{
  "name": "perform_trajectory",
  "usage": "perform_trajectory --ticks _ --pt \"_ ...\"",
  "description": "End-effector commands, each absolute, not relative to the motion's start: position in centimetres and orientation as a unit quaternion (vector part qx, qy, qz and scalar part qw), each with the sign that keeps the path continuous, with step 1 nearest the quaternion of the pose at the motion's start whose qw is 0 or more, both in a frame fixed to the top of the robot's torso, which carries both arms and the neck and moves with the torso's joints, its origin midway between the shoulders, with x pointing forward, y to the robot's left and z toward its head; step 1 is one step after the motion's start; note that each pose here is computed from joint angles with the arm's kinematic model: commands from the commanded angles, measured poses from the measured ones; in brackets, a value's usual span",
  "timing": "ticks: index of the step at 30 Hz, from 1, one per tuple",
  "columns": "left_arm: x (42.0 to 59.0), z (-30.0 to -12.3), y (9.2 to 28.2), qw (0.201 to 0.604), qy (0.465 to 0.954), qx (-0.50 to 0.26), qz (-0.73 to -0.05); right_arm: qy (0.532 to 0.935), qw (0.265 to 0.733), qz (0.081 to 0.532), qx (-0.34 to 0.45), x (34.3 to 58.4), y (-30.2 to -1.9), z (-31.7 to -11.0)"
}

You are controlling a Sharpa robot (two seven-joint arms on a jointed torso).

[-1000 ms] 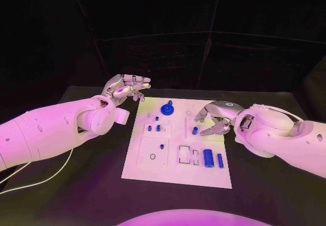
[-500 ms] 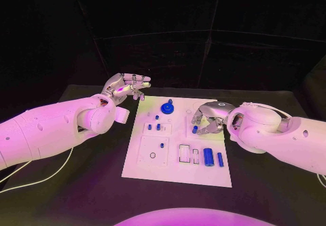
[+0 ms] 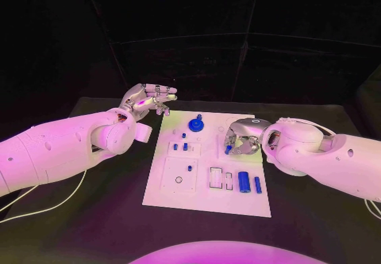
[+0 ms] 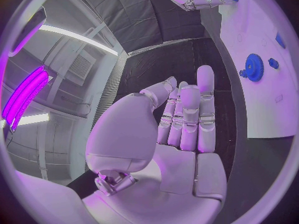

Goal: Assemble the parts on the task board

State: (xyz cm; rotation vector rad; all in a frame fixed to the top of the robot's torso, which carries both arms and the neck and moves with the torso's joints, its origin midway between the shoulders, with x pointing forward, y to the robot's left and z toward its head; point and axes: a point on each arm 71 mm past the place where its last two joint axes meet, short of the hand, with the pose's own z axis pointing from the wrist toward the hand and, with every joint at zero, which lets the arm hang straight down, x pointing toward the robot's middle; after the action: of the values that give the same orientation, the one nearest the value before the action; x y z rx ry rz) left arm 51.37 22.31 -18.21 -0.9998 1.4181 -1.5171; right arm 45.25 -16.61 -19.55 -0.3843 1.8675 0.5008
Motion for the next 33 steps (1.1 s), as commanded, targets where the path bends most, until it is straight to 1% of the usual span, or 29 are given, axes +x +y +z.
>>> perform_trajectory --ticks 1,11,17,24,28,33 --pt "51.4 -18.1 22.2 0.401 0.562 -0.394 -0.606 0.794 0.543 0.21 -0.173 45.2 -16.5 -19.7" --pt "51.4 -18.1 22.3 0.402 0.562 -0.395 -0.606 0.788 0.55 0.219 -0.173 45.3 -16.1 -19.6" --pt "51.4 -18.1 22.4 0.402 0.562 -0.395 -0.606 0.765 0.587 0.22 -0.148 45.4 -16.3 -18.9" --pt "51.4 -18.1 22.5 0.404 0.562 -0.396 -0.605 0.748 0.609 0.227 -0.134 44.9 -16.7 -18.2" --pt "51.4 -18.1 22.6 0.404 0.561 -0.396 -0.604 0.745 0.61 0.24 -0.125 44.2 -16.9 -17.8" --pt "51.5 -18.1 22.6 0.405 0.561 -0.396 -0.604 0.739 0.603 0.277 -0.114 42.9 -16.1 -17.1"
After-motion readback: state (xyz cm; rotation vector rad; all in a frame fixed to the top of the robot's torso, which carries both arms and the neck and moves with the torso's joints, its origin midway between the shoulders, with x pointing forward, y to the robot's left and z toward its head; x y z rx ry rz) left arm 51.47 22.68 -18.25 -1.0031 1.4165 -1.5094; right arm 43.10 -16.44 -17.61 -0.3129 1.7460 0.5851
